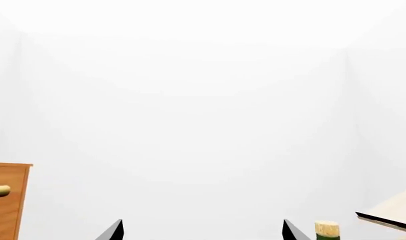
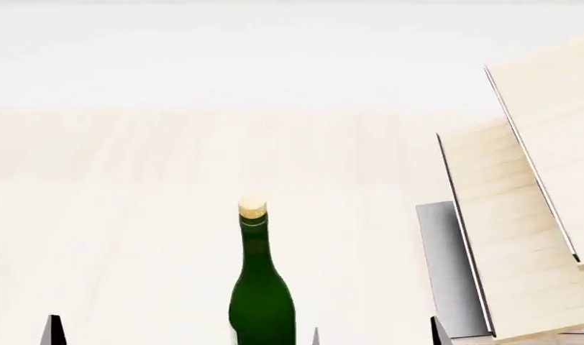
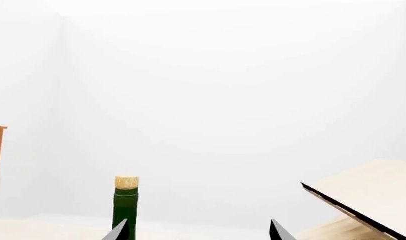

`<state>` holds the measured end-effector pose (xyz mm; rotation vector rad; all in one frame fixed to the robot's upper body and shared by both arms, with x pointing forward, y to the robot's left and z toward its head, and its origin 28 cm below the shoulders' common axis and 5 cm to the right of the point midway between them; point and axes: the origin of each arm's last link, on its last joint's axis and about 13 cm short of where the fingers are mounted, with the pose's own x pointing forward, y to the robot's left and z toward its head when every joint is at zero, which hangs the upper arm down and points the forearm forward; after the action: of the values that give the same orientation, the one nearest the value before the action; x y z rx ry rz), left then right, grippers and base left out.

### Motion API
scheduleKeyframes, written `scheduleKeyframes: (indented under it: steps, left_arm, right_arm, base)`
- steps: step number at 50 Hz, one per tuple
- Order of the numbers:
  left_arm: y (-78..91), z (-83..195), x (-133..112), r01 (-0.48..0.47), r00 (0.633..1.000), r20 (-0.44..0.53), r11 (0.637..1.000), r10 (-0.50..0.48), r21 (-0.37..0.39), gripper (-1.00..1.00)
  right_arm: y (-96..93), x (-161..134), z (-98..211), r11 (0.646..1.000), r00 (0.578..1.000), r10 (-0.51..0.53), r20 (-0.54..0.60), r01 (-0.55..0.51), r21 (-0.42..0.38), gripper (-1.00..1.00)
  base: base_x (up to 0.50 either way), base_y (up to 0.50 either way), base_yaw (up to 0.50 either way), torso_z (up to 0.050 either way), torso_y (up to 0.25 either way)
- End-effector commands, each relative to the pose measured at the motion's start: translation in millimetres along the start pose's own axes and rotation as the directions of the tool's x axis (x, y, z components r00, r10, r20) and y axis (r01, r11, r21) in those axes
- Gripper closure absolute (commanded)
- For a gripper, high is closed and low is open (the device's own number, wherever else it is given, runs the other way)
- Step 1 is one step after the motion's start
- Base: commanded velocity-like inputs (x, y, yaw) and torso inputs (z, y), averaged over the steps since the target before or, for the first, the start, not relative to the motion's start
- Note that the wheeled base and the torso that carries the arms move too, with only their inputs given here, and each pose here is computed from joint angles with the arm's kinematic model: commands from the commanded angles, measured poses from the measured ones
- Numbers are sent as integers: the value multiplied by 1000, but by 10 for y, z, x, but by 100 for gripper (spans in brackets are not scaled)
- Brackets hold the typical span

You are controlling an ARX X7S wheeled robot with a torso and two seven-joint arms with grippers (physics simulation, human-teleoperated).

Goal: Put the wine bottle on the wine rack.

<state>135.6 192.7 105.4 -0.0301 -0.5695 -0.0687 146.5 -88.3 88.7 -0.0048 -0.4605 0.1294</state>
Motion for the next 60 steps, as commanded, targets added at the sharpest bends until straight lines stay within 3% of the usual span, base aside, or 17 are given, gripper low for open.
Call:
scheduleKeyframes:
  steps: [1, 60]
  left_arm:
    - [-2, -2, -1, 1, 1000, 0, 1000, -1, 0, -100]
    - [1, -7, -5, 1, 1000, -1, 1000, -1, -1, -100]
  right_arm:
    - [-1, 0, -4, 1000, 1000, -3, 0, 3, 0, -100]
    - [0, -1, -13, 1000, 1000, -2, -1, 2, 10, -100]
  base:
    - [0, -98, 0, 0, 0]
    - [0, -53, 0, 0, 0]
